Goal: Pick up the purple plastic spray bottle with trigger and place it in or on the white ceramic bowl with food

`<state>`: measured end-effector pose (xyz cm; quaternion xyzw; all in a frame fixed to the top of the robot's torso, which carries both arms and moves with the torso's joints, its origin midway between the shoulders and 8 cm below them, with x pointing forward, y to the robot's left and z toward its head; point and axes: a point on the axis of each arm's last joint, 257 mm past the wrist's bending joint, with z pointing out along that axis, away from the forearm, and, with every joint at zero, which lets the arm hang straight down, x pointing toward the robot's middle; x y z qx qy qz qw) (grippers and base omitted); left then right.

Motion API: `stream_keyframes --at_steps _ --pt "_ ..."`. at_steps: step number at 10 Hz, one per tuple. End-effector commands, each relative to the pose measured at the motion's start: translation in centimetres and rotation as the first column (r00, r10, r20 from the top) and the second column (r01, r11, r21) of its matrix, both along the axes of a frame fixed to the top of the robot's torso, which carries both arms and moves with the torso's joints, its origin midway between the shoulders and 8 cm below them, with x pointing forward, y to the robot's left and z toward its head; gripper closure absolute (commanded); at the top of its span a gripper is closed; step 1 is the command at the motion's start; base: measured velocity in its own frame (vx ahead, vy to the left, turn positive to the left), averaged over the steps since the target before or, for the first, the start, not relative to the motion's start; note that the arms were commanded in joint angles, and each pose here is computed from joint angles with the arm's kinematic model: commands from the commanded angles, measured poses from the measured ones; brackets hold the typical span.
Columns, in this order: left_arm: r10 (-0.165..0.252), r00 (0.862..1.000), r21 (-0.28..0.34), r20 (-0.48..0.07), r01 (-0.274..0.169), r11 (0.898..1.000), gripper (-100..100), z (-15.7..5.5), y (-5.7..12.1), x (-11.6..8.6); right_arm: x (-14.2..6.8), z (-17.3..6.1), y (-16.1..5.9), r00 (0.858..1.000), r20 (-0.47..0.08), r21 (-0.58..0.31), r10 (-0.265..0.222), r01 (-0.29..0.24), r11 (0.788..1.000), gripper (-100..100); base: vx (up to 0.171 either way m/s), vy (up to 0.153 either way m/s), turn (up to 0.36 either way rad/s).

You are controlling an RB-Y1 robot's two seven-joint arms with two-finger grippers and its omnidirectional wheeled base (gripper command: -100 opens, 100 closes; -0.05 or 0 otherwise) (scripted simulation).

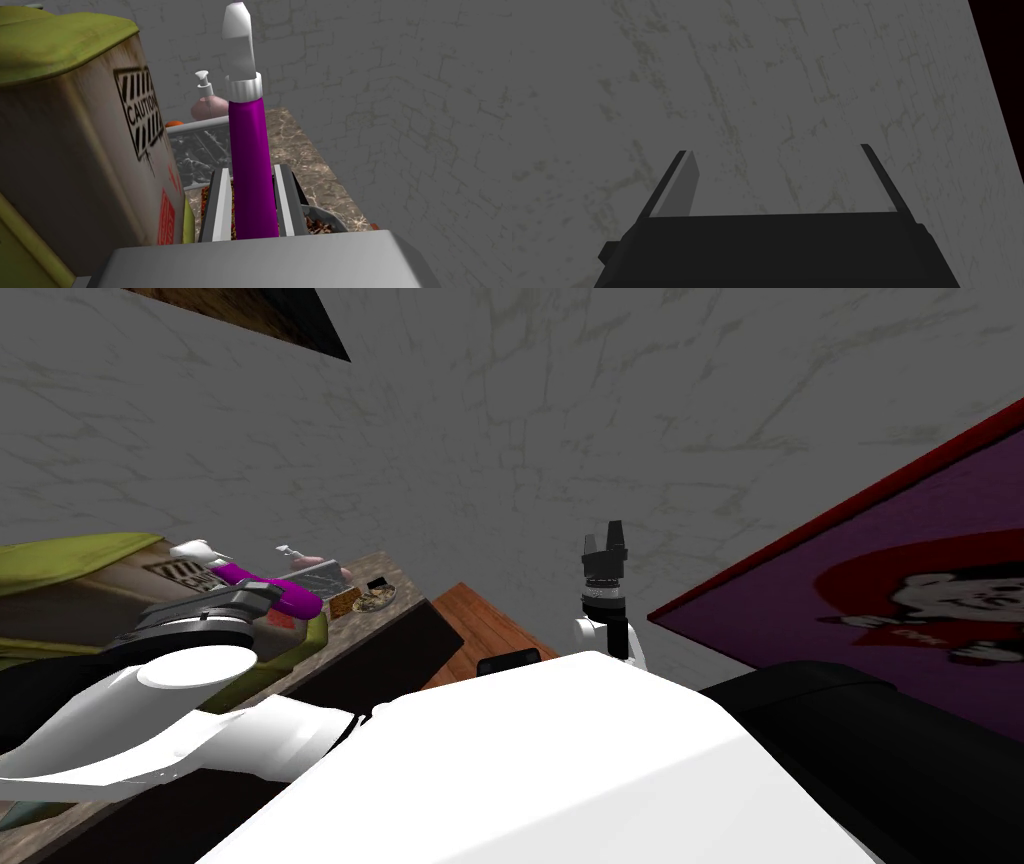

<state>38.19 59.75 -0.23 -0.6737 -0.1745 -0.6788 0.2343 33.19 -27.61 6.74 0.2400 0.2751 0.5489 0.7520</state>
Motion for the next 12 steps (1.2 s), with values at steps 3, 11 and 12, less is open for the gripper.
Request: stream_keyframes --at_steps 3,11,12 --pt "0.052 0.998 -0.004 -0.037 -0.052 0.999 100 -0.4 0.5 -1.5 0.0 0.0 0.0 1.000 0.000 0.000 0.000 0.000 1.000 0 0.183 0.057 -0.006" --pt "0.083 0.987 -0.159 -0.139 -0.105 0.982 100 -8.7 -1.3 -2.6 0.0 0.0 0.0 1.000 0.000 0.000 0.000 0.000 1.000 0 0.189 0.055 0.039" --pt "0.079 0.986 -0.185 -0.147 -0.106 0.977 100 -9.8 -1.9 -2.7 0.0 0.0 0.0 1.000 0.000 0.000 0.000 0.000 1.000 0 0.080 0.036 0.038"
